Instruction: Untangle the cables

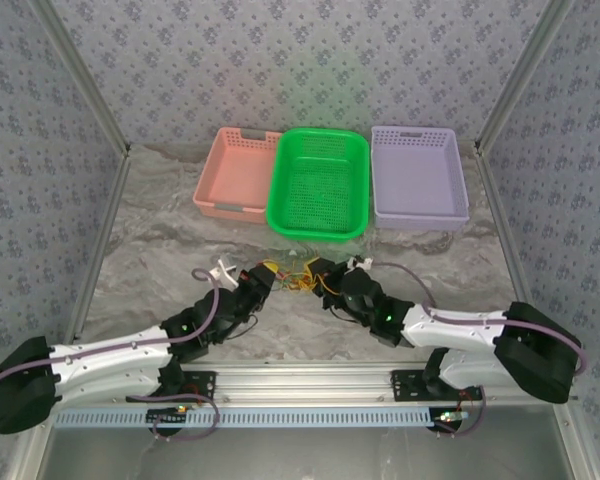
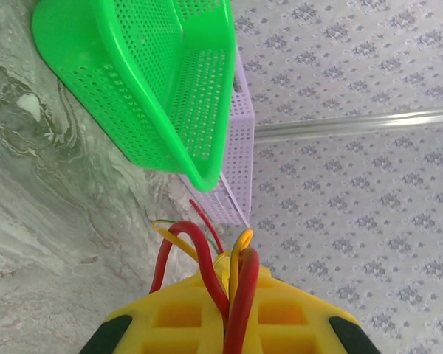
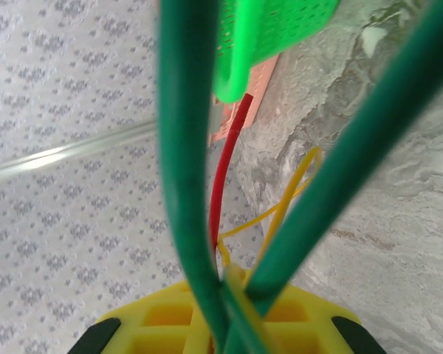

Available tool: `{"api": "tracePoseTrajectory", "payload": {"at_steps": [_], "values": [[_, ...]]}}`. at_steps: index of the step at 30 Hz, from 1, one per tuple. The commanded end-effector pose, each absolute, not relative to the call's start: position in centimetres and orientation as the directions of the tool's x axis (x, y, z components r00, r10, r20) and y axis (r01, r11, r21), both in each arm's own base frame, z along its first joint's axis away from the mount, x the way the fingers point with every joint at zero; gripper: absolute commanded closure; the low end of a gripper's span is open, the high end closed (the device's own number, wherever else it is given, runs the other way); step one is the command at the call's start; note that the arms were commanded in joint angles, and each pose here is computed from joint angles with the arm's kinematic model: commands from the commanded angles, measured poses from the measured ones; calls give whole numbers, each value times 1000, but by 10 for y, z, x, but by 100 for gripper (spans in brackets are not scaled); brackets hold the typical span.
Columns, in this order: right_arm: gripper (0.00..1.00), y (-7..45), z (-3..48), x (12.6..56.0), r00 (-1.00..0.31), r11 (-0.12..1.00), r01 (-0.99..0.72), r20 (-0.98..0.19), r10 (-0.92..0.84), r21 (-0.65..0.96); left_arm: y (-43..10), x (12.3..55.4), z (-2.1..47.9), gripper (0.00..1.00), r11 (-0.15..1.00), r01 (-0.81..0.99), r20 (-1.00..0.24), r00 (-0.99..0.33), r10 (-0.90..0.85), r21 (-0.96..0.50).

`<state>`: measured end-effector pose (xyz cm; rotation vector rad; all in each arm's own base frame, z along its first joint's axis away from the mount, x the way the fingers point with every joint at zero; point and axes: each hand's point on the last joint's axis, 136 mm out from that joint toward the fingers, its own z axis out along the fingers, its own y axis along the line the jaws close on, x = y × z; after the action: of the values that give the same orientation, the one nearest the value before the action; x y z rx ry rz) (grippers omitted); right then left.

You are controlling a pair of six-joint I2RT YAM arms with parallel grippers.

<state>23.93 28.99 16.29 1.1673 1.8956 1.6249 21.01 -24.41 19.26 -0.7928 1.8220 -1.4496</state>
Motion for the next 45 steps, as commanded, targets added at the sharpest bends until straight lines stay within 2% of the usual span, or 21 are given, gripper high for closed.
{"api": "tracePoseTrajectory", "payload": {"at_steps": [1, 4, 6, 7, 8, 9, 12, 16, 17, 22, 26, 31, 36, 42, 45], "values": [[100, 251, 161, 268, -385, -98, 321, 224, 895, 942, -228, 224, 208, 97, 140, -68, -90, -485, -870, -988], [100, 249, 177, 273, -475, 123, 293, 32, 880, 948, -231, 220, 213, 58, 297, -95, -202, -537, -819, -950], [100, 239, 192, 270, -518, 337, 236, -175, 837, 912, -224, 216, 215, 29, 393, -100, -276, -558, -783, -914], [100, 233, 193, 268, -528, 419, 230, -249, 812, 878, -219, 214, 215, 23, 428, -103, -301, -565, -768, -898], [100, 228, 198, 267, -533, 471, 203, -307, 788, 858, -211, 213, 212, 21, 472, -119, -328, -572, -752, -874], [100, 225, 197, 266, -550, 510, 191, -339, 763, 839, -206, 213, 215, 24, 505, -98, -363, -581, -728, -857], [100, 216, 195, 268, -584, 564, 167, -379, 717, 809, -207, 212, 225, 40, 565, 22, -450, -632, -632, -825], [100, 210, 197, 266, -604, 602, 138, -415, 681, 786, -230, 209, 225, 62, 590, 137, -482, -733, -480, -796], [100, 209, 198, 266, -604, 609, 135, -422, 676, 782, -238, 209, 225, 64, 581, 165, -486, -747, -454, -797], [100, 212, 202, 266, -620, 647, 108, -458, 637, 755, -273, 209, 229, 66, 506, 213, -445, -802, -398, -836], [100, 215, 203, 266, -624, 644, 98, -457, 633, 759, -289, 213, 216, 73, 553, 184, -430, -830, -355, -813], [100, 220, 198, 263, -647, 651, 87, -454, 612, 754, -290, 221, 223, 64, 566, 211, -472, -802, -366, -797], [100, 222, 198, 261, -662, 651, 73, -451, 599, 756, -280, 237, 221, 62, 626, 211, -501, -799, -333, -751], [100, 224, 198, 258, -677, 647, 64, -443, 588, 760, -285, 246, 218, 61, 612, 242, -499, -817, -290, -753], [100, 225, 198, 257, -680, 646, 60, -442, 585, 761, -294, 246, 218, 64, 599, 258, -493, -828, -268, -758]]}}
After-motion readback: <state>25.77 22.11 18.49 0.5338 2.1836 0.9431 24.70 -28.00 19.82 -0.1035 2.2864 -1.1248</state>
